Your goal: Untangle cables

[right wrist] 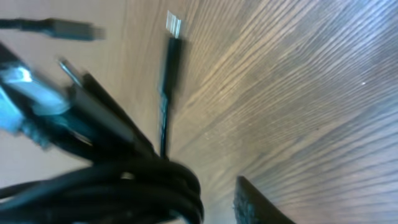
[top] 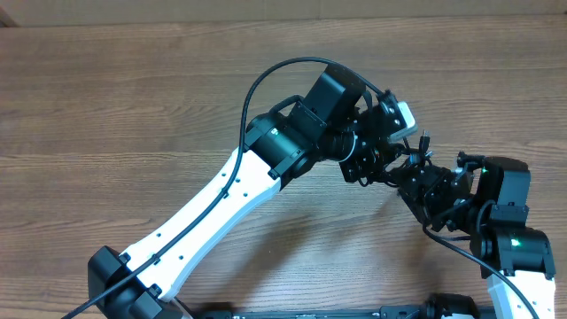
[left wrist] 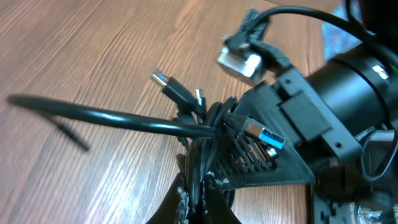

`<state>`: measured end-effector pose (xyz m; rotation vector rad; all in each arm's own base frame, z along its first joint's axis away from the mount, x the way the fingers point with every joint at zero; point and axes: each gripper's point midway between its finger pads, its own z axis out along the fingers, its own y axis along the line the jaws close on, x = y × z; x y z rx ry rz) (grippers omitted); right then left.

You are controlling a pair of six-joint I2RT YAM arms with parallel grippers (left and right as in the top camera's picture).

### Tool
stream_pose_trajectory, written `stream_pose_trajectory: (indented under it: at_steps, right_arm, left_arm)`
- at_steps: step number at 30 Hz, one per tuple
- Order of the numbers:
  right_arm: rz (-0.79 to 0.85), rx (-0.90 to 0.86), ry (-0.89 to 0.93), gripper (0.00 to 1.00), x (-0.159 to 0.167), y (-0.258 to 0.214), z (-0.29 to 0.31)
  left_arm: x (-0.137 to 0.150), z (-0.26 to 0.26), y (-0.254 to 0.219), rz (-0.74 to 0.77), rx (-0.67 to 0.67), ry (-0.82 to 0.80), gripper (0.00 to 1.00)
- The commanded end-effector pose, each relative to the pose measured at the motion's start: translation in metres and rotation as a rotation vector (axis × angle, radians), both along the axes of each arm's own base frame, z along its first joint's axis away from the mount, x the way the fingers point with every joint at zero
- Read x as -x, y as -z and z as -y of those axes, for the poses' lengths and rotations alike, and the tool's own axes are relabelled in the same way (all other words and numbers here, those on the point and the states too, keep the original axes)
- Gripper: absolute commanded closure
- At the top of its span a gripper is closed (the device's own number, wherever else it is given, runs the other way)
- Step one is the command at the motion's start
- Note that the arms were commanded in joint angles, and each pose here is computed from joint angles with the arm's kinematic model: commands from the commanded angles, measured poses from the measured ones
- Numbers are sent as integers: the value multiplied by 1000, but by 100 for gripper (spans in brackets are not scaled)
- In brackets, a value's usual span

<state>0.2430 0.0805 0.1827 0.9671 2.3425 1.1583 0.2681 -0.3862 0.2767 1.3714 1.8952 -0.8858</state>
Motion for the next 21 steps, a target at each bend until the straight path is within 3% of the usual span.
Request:
stream_pose_trajectory:
  at_steps: [1,5,15,21]
  right_arm:
    - [111,63,-46,20,-9,-14,1]
    - [196,138,-112,2,-13,-17,2]
    - [194,178,-93,2,-15,-13,8]
    - [193,176,-95,2,-14,-13,8]
  left_arm:
    - [-11,-11,-22,-75,54,-110,96]
    - [-22,-38,-10,-159,17,-155,96]
    - [-17,-70,-24,-243,133,13,96]
    - [-5,-71,-31,-155,175,148,96]
